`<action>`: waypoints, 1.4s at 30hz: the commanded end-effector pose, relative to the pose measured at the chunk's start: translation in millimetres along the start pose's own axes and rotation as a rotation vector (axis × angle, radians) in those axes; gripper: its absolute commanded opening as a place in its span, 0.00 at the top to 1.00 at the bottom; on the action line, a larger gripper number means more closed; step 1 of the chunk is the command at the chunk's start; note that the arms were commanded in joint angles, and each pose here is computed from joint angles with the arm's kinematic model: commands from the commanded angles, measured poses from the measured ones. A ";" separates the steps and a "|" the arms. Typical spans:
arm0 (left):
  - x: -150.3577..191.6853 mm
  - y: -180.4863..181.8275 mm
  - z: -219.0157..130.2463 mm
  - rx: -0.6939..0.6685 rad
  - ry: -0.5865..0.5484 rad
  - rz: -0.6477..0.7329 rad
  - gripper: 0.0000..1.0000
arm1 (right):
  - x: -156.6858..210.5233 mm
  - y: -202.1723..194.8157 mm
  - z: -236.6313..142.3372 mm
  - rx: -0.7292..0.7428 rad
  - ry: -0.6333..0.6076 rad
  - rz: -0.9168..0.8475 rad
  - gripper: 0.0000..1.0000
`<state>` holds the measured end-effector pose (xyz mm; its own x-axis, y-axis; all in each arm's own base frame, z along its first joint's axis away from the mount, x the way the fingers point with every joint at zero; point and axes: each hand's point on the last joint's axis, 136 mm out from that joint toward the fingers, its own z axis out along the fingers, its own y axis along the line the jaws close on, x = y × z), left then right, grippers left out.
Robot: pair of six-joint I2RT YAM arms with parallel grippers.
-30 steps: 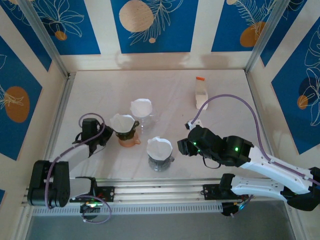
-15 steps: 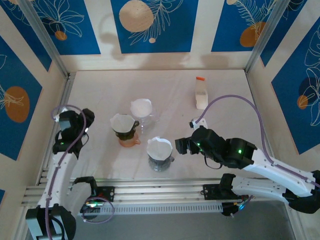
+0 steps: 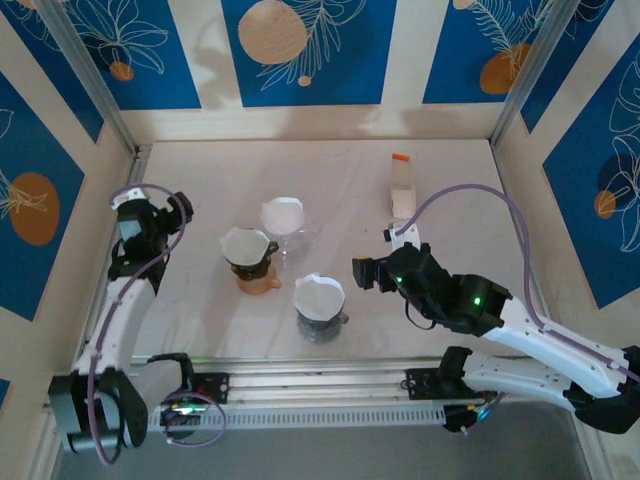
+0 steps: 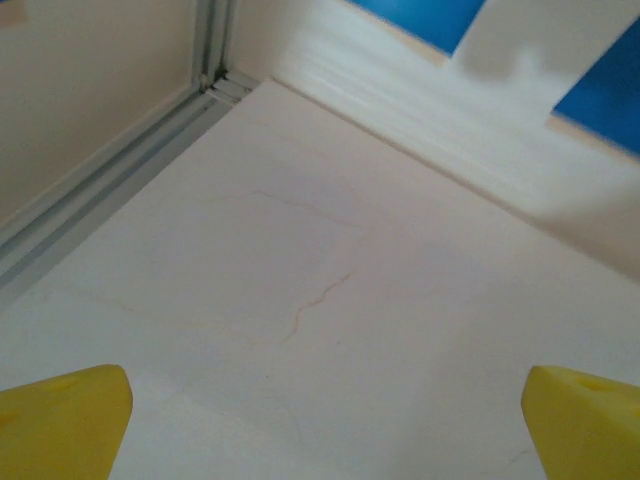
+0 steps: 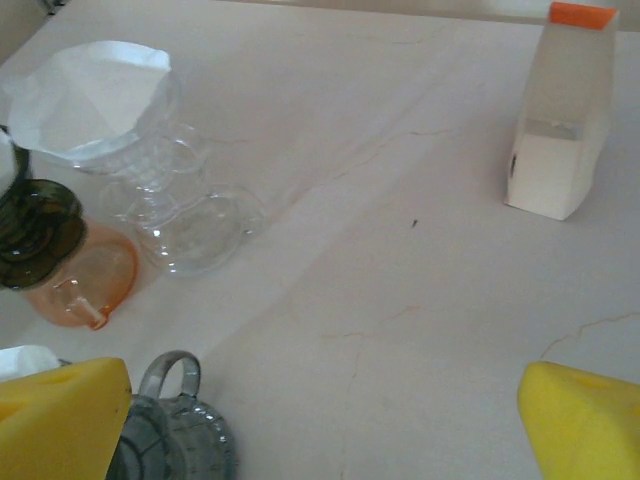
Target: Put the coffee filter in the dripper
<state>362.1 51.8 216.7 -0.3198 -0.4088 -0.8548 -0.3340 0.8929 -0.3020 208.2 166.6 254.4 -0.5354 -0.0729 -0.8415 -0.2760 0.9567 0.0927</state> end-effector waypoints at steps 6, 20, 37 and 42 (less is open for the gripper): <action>52.2 5.2 57.3 -0.007 0.085 0.299 0.00 | -3.0 -24.7 -0.9 0.073 -0.052 0.052 0.01; 98.1 -4.9 64.5 0.030 -0.006 0.423 0.00 | 4.9 -40.8 5.5 0.112 -0.022 0.092 0.01; 118.7 -14.0 66.3 0.123 -0.090 0.434 0.00 | 7.4 -64.8 11.4 0.217 -0.041 0.149 0.01; 117.0 -17.5 69.1 0.101 -0.117 0.460 0.00 | 13.7 -103.0 15.6 0.389 -0.041 0.259 0.01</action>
<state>382.3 3.1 76.2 -0.3710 0.0288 -0.9282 -0.0849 0.9943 0.0648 236.2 97.7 231.5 -0.5444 0.0976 -0.8331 0.0337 0.9949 0.0946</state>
